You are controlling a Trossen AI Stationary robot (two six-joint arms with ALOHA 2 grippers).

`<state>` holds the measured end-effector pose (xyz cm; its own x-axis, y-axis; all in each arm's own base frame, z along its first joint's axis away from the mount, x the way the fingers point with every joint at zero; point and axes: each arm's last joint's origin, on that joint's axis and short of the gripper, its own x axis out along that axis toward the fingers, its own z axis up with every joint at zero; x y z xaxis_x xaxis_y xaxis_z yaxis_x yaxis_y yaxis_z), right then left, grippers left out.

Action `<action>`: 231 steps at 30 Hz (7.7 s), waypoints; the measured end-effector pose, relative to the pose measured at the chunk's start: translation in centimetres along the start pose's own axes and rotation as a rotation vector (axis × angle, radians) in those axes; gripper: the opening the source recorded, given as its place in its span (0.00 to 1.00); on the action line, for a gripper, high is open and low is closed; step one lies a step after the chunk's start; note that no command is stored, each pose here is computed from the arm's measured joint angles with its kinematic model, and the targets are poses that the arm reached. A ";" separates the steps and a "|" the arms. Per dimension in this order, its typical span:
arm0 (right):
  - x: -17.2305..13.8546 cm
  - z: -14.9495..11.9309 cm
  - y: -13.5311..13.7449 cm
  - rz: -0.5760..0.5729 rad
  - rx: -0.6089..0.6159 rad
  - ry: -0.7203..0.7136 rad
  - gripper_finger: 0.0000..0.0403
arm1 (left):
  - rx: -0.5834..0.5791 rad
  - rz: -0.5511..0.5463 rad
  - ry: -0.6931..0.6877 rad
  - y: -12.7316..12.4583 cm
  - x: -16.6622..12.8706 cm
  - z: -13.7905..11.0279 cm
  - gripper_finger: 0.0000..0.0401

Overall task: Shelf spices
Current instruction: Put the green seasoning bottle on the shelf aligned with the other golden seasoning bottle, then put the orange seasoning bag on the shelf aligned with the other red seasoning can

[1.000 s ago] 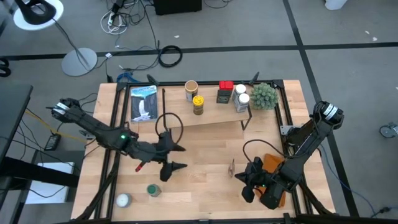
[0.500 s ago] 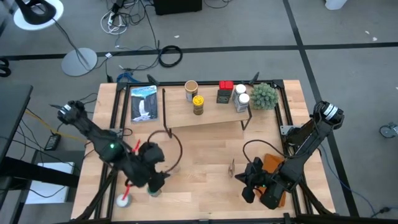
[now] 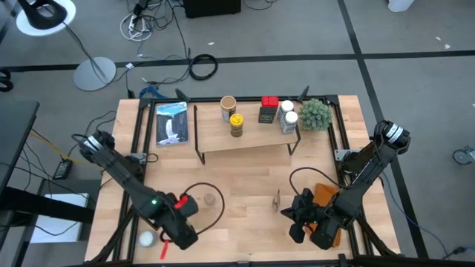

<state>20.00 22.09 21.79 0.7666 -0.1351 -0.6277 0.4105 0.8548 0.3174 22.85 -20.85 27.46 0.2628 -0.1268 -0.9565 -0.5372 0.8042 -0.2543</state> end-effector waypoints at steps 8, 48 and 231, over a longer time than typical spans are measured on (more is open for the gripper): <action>0.0 0.0 0.0 0.001 0.000 0.000 0.01 | -0.075 0.056 0.086 -0.5 2.0 -0.4 0.84; 0.0 0.0 0.2 0.024 -0.004 0.019 0.02 | 0.046 0.161 0.116 -1.3 5.0 -1.9 0.52; 1.7 10.7 -0.5 0.130 -0.829 -0.012 0.01 | 0.487 -0.562 -1.090 7.8 4.1 4.3 0.61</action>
<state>26.42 16.01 28.16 0.7899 -0.0111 -0.6131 -0.1740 0.9547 -0.2415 23.18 -12.62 22.13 0.9834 -0.1651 -0.0748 0.1382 0.9500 -0.2800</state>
